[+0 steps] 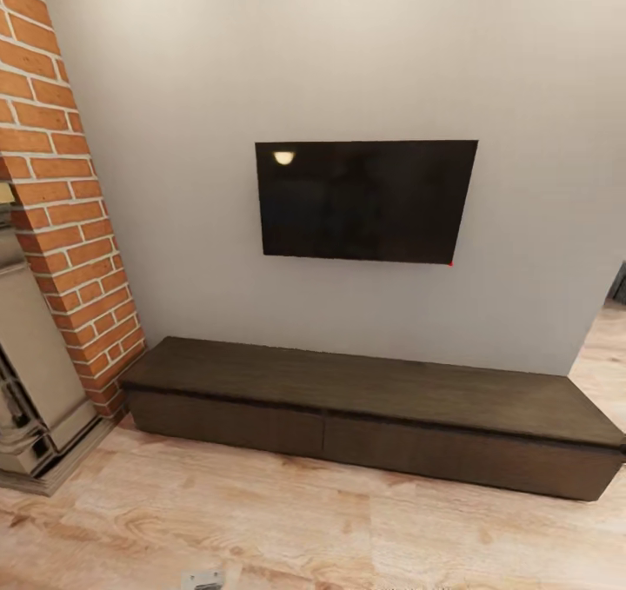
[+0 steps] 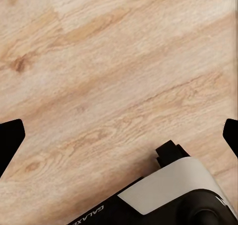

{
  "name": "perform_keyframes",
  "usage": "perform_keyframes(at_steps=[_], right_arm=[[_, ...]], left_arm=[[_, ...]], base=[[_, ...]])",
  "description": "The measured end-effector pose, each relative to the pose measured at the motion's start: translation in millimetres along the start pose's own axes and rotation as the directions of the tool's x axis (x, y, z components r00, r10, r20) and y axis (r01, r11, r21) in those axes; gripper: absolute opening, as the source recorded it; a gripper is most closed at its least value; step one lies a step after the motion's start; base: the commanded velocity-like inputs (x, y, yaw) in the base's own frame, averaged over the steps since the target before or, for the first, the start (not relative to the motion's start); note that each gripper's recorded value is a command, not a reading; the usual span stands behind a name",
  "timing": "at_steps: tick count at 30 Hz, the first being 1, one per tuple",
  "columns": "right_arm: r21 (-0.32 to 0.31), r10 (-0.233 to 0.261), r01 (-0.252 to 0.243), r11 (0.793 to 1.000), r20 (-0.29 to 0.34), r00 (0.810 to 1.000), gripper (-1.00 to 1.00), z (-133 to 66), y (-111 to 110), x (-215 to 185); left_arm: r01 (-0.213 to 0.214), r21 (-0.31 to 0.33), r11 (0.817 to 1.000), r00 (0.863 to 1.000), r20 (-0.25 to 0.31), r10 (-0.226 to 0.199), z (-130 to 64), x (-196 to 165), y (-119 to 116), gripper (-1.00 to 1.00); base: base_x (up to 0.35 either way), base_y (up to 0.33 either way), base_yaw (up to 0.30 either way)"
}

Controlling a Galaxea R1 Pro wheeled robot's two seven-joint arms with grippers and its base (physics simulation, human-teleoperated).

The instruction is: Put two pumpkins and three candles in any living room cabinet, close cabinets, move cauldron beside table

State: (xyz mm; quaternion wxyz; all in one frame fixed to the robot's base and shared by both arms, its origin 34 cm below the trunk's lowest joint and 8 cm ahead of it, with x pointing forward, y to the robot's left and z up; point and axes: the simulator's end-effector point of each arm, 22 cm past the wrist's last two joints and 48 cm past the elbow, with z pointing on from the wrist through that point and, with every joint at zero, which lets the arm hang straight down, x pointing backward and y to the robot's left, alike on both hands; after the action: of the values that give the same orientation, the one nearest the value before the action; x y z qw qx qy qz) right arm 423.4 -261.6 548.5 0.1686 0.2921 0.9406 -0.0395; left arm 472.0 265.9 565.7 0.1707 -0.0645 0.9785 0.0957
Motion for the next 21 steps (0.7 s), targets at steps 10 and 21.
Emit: perform_keyframes(at_steps=[10,21], right_arm=[[0.003,0.001,-0.001,1.000,0.002,1.000,1.00,0.0,-0.8,-0.6],[0.006,0.000,0.000,1.000,0.000,1.000,1.00,-0.2,-0.7,0.5]], left_arm=[[0.000,0.000,1.000,1.000,0.000,0.000,0.0,-0.1,0.0,1.00],[0.012,0.000,1.000,0.999,0.039,-0.012,0.0,-7.0,0.0,1.00]], base=[[0.000,0.000,-0.279],[0.000,0.000,-0.279]])
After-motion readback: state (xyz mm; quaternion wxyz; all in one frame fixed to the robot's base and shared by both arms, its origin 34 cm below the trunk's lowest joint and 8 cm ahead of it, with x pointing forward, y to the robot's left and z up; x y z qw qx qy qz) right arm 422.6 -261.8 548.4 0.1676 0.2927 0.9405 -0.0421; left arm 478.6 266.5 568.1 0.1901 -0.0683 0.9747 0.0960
